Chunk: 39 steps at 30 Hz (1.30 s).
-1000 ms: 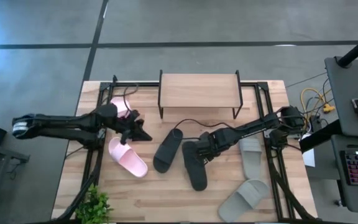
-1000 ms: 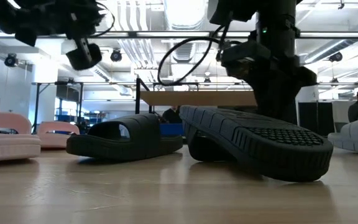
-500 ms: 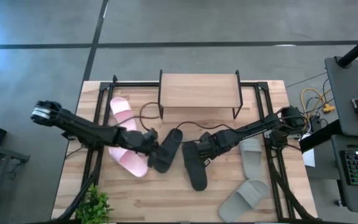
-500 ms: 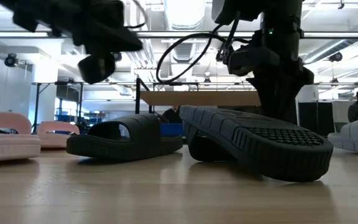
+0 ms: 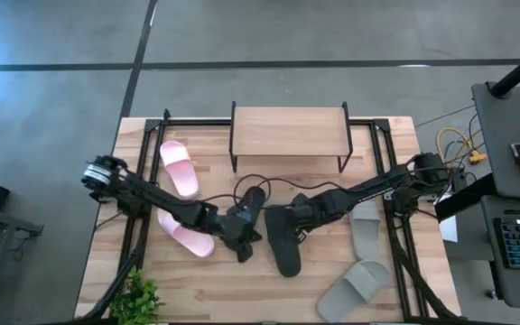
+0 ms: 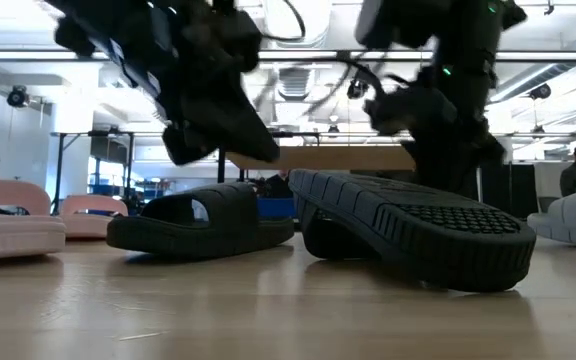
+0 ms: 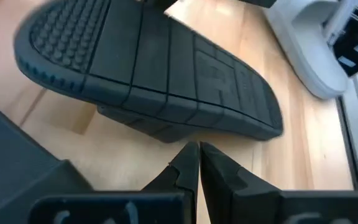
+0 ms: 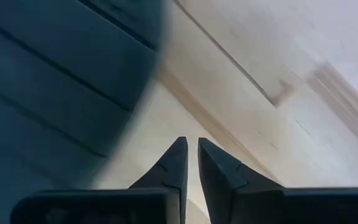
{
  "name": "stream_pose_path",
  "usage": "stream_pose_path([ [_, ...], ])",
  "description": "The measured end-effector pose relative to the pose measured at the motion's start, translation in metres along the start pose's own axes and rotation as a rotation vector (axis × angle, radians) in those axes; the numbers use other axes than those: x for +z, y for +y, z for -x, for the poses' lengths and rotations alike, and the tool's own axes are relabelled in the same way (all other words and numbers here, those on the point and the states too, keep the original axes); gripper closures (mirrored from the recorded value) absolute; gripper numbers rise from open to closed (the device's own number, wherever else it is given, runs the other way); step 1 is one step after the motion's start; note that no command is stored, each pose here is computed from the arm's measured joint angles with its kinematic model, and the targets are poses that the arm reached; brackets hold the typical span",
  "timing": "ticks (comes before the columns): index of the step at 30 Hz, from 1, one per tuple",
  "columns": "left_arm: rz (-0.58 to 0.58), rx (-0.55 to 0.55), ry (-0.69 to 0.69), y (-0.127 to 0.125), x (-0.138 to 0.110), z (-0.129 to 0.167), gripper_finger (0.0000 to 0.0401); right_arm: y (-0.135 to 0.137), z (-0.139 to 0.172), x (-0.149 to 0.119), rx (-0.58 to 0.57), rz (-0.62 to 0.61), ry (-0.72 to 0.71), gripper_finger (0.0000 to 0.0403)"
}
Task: Pick and place slides into the shelf
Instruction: Put the right black slide on the shelf
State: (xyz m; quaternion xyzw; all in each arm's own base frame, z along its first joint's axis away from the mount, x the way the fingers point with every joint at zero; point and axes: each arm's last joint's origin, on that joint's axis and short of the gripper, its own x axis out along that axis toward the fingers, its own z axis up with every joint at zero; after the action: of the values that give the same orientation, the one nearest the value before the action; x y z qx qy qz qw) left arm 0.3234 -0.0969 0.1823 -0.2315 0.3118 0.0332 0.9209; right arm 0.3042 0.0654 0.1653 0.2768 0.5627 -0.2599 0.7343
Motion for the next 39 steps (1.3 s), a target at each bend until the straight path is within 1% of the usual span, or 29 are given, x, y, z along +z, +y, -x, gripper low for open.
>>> stream_pose_path([
  [2,0.001,0.008,0.008,0.000,-0.002,-0.006,0.0401,-0.004,-0.005,-0.005,-0.008,0.003,0.010,0.0376],
  [4,0.006,-0.008,-0.012,-0.002,-0.001,-0.010,0.0401,-0.006,-0.009,-0.009,0.015,0.015,0.016,0.0375],
  [7,0.013,-0.027,-0.036,-0.003,0.000,-0.014,0.0401,-0.002,-0.010,-0.009,0.102,0.031,-0.009,0.0375],
  [10,0.015,-0.010,-0.031,-0.001,-0.001,-0.014,0.0401,0.005,-0.009,-0.006,0.169,0.035,-0.047,0.0375],
  [12,0.034,0.010,-0.041,0.001,-0.002,-0.015,0.0401,0.009,-0.007,-0.002,0.208,0.047,-0.076,0.0375],
  [14,0.033,0.030,-0.017,0.004,-0.007,-0.015,0.0401,0.015,-0.003,0.002,0.247,0.058,-0.108,0.0375],
  [18,0.072,0.049,0.005,0.007,-0.012,-0.014,0.0401,0.023,0.006,0.009,0.275,0.083,-0.133,0.0375],
  [24,0.070,0.064,0.024,0.010,-0.016,-0.014,0.0401,0.035,0.020,0.017,0.332,0.124,-0.158,0.0375],
  [26,0.066,0.090,0.017,0.012,-0.017,-0.014,0.0401,0.040,0.027,0.020,0.374,0.128,-0.172,0.0375],
  [28,0.070,0.134,-0.029,0.014,-0.015,-0.016,0.0401,0.049,0.036,0.025,0.440,0.148,-0.210,0.0375],
  [30,0.077,0.162,-0.073,0.015,-0.011,-0.015,0.0401,0.053,0.038,0.024,0.474,0.189,-0.205,0.0374],
  [32,0.076,0.172,-0.082,0.015,-0.010,-0.014,0.0401,0.062,0.046,0.028,0.566,0.227,-0.236,0.0374],
  [33,0.074,0.175,-0.071,0.016,-0.011,-0.014,0.0401,0.065,0.049,0.029,0.589,0.235,-0.252,0.0374],
  [36,0.075,0.153,-0.057,0.015,-0.010,-0.012,0.0401,0.064,0.052,0.030,0.560,0.228,-0.271,0.0374],
  [39,0.070,0.134,-0.025,0.012,-0.008,-0.004,0.0401,0.061,0.048,0.029,0.509,0.226,-0.252,0.0374],
])
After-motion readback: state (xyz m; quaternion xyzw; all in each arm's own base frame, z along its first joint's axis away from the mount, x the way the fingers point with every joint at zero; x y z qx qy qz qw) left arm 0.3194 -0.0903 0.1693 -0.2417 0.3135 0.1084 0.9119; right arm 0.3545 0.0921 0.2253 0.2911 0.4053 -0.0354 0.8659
